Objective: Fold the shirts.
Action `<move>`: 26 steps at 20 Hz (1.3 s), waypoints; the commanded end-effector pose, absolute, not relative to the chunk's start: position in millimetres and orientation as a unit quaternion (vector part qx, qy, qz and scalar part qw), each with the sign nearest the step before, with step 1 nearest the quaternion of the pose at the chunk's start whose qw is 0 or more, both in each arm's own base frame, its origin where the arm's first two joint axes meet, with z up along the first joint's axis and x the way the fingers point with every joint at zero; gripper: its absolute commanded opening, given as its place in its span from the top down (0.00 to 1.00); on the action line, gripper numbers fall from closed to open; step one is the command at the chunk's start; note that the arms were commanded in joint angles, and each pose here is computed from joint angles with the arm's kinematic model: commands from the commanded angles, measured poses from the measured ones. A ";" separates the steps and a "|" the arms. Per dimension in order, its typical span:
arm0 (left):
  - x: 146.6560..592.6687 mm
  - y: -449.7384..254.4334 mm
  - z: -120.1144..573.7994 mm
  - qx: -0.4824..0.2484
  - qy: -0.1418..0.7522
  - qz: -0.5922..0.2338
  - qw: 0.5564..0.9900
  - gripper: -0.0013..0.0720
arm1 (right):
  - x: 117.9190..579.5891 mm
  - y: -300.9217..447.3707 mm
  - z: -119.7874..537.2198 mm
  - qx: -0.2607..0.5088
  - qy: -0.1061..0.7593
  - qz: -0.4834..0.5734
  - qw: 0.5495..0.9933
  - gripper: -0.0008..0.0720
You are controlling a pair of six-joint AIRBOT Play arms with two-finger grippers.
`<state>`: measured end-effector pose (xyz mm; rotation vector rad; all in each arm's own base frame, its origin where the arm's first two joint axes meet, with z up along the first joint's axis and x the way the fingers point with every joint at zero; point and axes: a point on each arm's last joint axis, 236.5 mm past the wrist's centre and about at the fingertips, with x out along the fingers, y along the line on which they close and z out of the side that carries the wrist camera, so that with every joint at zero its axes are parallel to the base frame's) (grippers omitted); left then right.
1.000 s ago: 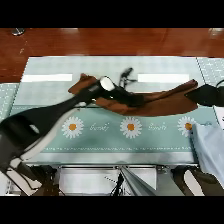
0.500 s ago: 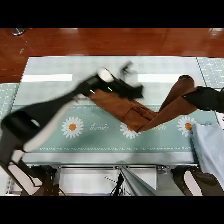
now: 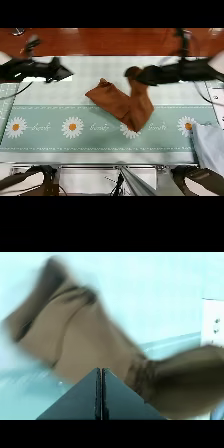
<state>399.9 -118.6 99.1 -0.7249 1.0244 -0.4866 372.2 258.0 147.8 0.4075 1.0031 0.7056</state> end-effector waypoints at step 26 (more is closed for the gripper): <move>272.7 -99.4 79.0 -0.319 0.401 -0.186 0.839 0.94 | 264.0 135.0 -52.2 0.443 0.498 0.005 0.745 0.13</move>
